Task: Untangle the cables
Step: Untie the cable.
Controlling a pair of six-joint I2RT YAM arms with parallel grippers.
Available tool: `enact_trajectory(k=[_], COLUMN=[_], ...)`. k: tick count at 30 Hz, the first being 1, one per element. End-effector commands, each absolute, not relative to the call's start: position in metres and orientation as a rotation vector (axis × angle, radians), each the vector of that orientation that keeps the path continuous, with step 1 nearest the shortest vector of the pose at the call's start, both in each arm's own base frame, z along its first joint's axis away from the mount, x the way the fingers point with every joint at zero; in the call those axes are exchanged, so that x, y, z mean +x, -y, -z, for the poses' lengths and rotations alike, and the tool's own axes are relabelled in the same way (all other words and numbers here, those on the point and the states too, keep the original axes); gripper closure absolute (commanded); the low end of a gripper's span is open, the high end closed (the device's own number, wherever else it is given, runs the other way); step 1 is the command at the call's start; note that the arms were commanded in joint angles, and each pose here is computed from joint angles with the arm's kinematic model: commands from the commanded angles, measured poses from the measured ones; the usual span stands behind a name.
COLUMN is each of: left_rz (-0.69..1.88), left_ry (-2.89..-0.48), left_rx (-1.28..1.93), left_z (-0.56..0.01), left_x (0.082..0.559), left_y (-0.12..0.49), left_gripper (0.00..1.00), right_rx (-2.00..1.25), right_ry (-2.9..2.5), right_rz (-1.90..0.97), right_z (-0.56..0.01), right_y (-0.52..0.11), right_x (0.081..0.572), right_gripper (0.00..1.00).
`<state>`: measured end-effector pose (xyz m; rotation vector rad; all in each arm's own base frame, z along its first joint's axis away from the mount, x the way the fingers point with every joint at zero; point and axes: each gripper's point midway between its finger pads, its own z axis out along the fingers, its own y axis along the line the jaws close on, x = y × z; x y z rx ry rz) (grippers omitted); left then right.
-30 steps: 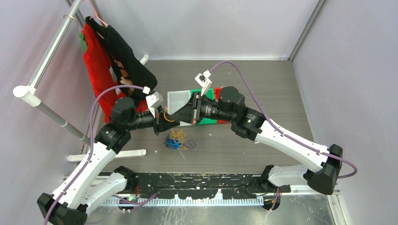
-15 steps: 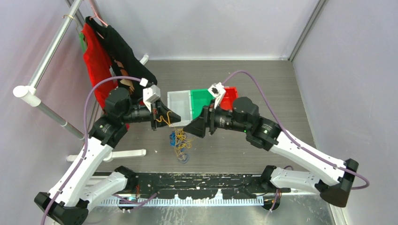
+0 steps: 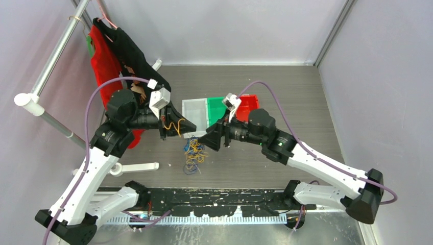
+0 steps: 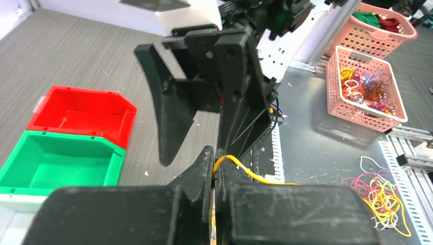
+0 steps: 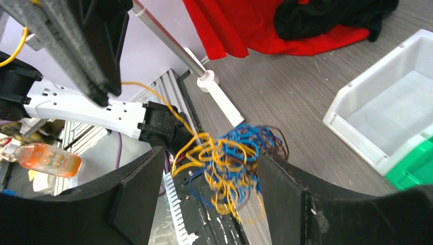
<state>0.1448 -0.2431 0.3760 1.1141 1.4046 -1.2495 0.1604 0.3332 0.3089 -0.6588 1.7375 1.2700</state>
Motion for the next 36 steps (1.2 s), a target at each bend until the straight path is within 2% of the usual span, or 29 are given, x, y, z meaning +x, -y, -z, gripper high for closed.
enact_trajectory(k=[1,8,16,31,36], left_rz=[1.312,1.322,1.328,1.338,1.340], left_ry=[-1.355,-1.339,-1.312,-1.273,-1.260], left_rx=[1.149,1.156,1.163,1.162,1.163], left_z=[-0.395,-0.406,-0.421,-0.441,-0.448], left_x=[0.132,0.133,0.132,0.130,0.130], left_y=[0.244,0.246,0.247,0.248,0.249], left_gripper=[1.00,1.00,1.00,1.00,1.00], right_rx=[-0.714,-0.686,-0.512,-0.469,-0.444], right_ry=[-1.513,-1.522,-1.557,-1.664,-1.719], right_rz=[-1.371,-1.445,-1.494,-1.323,-1.208], right_z=[-0.361,-0.352,-0.334,-0.289,-0.259], right_y=[-0.355,-0.382,-0.399,-0.409,-0.404], right_x=[0.161,0.173,0.197,0.207,0.210], right_gripper=[0.29,0.33,0.50,0.56,0.55])
